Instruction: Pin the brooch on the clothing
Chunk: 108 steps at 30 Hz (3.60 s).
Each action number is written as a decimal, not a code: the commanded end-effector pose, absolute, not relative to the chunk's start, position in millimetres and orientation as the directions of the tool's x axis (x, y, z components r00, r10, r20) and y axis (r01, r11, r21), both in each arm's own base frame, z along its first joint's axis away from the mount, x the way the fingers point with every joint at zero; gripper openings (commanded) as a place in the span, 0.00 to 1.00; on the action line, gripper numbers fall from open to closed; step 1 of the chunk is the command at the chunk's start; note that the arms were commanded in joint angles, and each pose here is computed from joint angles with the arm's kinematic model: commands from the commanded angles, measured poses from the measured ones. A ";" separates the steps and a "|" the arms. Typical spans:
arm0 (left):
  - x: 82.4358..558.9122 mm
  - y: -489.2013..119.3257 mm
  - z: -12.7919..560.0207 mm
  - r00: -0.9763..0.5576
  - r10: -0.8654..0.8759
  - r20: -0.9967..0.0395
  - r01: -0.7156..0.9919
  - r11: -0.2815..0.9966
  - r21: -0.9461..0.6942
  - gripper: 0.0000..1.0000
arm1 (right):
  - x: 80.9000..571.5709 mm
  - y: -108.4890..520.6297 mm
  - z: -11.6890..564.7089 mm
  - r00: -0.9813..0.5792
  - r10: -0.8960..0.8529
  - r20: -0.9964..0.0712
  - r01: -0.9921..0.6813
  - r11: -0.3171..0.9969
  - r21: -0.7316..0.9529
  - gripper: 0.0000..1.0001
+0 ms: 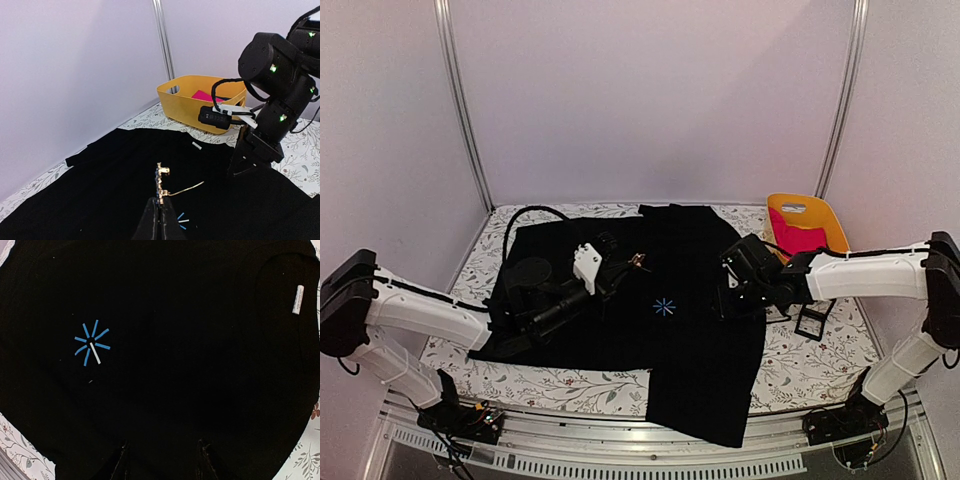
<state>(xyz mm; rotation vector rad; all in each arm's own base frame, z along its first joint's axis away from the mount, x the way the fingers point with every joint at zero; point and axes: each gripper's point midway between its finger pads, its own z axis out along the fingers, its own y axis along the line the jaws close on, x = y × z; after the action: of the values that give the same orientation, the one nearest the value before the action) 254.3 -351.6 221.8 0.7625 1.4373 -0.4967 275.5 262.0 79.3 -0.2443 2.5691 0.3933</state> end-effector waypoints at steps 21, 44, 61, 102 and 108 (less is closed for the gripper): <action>293.5 -350.6 163.8 0.150 0.183 -0.971 0.754 0.615 0.233 0.00 | 281.7 284.3 25.7 -0.787 -0.312 -0.532 -0.444 0.886 0.136 0.50; 287.6 -391.1 129.0 0.059 0.181 -0.982 0.893 0.431 0.133 0.00 | 268.0 281.9 28.2 -0.788 -0.327 -0.522 -0.452 0.882 0.129 0.00; 280.4 -443.0 101.1 0.112 0.184 -0.977 0.943 0.291 0.163 0.00 | 263.2 303.3 64.8 -0.638 -0.268 -0.722 -0.665 0.664 0.342 0.00; 281.8 -454.4 65.7 0.140 0.273 -0.952 0.963 0.188 0.195 0.00 | 269.6 280.8 71.9 -0.622 -0.224 -0.750 -0.682 0.626 0.378 0.00; 290.1 -450.3 76.1 0.114 0.242 -0.964 0.960 0.222 0.169 0.00 | 268.9 280.3 62.7 -0.638 -0.234 -0.733 -0.674 0.630 0.386 0.00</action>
<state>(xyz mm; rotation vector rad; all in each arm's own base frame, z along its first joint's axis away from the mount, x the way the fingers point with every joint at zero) 285.4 -451.3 56.4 1.2968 1.3896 -0.7693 269.5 282.9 71.3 -0.7130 2.1851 0.8686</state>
